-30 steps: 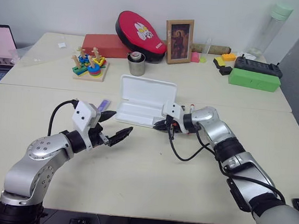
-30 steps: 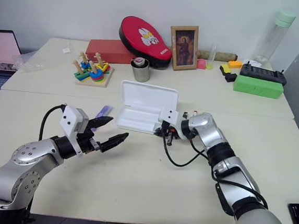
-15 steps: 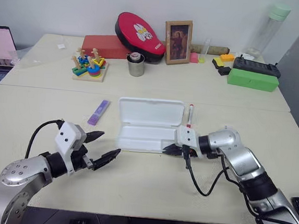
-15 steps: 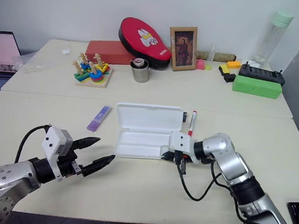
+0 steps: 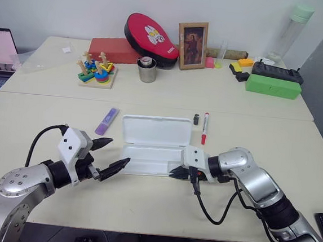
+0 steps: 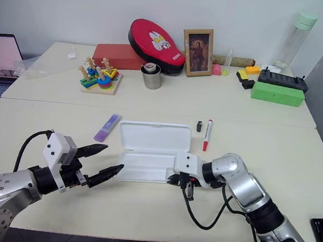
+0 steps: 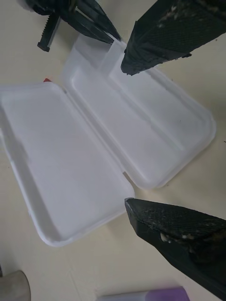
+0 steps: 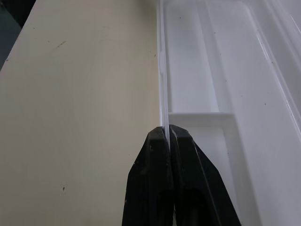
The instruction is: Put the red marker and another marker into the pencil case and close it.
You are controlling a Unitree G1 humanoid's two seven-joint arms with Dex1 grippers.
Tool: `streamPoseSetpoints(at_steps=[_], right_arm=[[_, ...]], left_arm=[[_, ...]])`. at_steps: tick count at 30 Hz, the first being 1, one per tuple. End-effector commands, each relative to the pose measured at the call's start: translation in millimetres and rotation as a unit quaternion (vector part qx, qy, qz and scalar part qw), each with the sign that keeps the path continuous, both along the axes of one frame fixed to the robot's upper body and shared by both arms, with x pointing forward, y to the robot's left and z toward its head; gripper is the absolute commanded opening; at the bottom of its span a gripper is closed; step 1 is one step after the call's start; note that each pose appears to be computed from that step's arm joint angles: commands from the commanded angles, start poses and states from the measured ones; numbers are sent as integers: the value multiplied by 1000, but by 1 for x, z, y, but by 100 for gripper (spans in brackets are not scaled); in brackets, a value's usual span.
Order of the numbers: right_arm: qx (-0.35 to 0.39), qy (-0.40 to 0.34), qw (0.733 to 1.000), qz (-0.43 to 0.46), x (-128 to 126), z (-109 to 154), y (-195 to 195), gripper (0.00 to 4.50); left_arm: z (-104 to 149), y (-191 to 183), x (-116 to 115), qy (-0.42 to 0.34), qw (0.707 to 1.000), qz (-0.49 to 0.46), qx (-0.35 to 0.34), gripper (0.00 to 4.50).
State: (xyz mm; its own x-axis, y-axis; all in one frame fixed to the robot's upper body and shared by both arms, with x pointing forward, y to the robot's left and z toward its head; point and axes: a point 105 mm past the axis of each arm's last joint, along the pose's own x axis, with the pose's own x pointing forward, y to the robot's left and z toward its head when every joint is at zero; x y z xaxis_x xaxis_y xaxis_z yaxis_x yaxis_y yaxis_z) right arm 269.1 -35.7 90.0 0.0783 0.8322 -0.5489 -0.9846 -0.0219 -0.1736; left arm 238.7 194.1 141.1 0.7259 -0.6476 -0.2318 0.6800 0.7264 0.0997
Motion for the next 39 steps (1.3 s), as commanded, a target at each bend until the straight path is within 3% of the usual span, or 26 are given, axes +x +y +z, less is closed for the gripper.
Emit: streamPoseSetpoints(at_steps=[1,4,15,19,30,35,39], right_arm=[[14,-11,1000,6,-2,8,5,21],[17,-13,1000,5,-1,10,4,75],[71,-19,997,-10,5,40,-6,365],[89,-11,996,-12,3,50,-10,446],[139,3,984,-109,19,78,-46,446],[128,-9,964,-233,50,73,-71,446],[102,-3,928,-358,78,59,-90,446]], left_arm=[[8,-6,0,-15,1000,-15,2,450],[9,-6,1,-17,1000,-16,1,450],[12,-13,7,-19,999,-32,6,450],[12,-16,9,-18,999,-41,7,450],[19,-39,19,-30,996,-88,-6,450],[22,-60,22,-37,992,-120,-22,450],[22,-77,21,-38,987,-151,-31,450]])
